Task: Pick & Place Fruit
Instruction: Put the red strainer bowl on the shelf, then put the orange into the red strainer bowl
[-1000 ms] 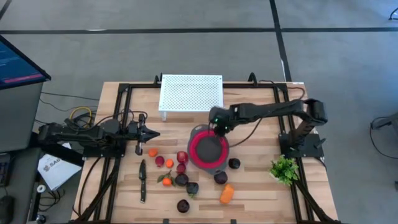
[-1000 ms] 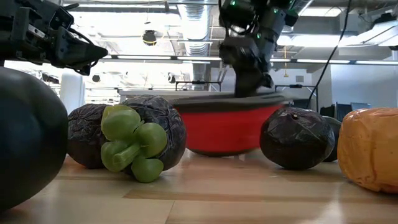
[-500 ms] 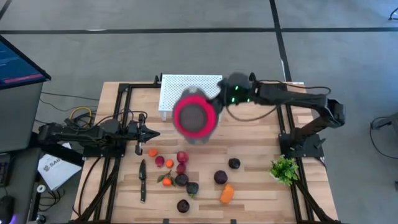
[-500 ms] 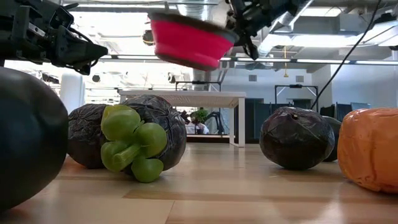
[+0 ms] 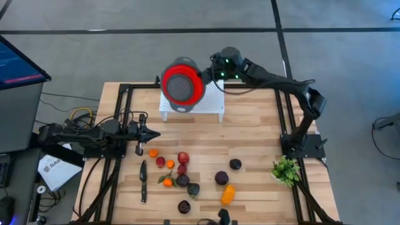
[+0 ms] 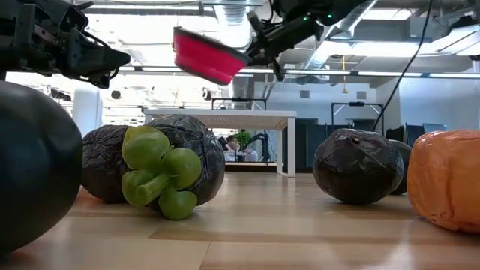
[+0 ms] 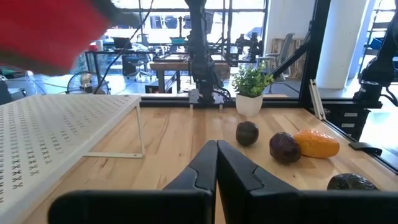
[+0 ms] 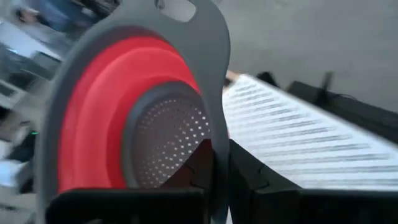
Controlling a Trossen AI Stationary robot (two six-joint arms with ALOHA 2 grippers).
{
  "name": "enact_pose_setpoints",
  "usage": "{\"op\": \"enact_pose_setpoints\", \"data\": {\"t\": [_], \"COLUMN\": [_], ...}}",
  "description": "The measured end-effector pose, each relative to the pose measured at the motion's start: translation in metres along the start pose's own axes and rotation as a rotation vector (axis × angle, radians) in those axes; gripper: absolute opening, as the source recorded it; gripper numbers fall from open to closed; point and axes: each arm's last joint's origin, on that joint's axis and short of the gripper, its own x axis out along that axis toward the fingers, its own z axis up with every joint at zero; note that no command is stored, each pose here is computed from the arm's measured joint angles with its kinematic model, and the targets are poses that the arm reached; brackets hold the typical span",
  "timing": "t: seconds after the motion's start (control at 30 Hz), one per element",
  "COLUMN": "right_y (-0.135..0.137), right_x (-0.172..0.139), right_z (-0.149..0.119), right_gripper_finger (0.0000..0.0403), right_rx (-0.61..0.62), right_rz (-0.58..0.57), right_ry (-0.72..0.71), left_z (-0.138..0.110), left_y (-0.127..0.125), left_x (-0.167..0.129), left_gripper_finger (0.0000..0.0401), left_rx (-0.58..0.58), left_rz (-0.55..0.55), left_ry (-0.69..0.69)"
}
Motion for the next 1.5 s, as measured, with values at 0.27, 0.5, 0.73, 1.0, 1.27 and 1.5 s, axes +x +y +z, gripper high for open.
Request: {"op": "enact_pose_setpoints", "data": {"t": [0.27, 0.5, 0.73, 1.0, 1.27, 1.5], "right_y": [-0.021, -0.038, -0.041, -0.041, -0.042, -0.039], "right_x": [0.006, 0.018, 0.016, 0.016, 0.016, 0.006], "right_z": [0.016, 0.012, 0.014, 0.011, 0.012, 0.017], "right_gripper_finger": [0.0036, 0.0018, 0.0056, 0.0059, 0.0084, 0.0169], "right_rx": [0.020, 0.042, 0.055, 0.035, -0.014, -0.188], "right_rz": [-0.139, -0.170, -0.179, -0.187, -0.194, -0.269], "right_ry": [0.160, 0.194, 0.190, 0.212, 0.212, 0.168], "left_z": [0.000, 0.000, 0.000, 0.000, 0.000, 0.000], "left_y": [0.000, 0.000, 0.000, 0.000, 0.000, 0.000], "left_x": [0.000, 0.000, 0.000, 0.000, 0.000, 0.000], "left_gripper_finger": [0.0001, 0.0001, 0.0001, 0.0001, 0.0001, 0.0001], "left_rx": [-0.022, -0.024, -0.026, -0.026, -0.026, -0.037], "left_rz": [0.000, 0.000, 0.000, 0.000, 0.000, 0.000], "left_ry": [-0.002, -0.002, -0.003, -0.004, -0.005, -0.005]}}
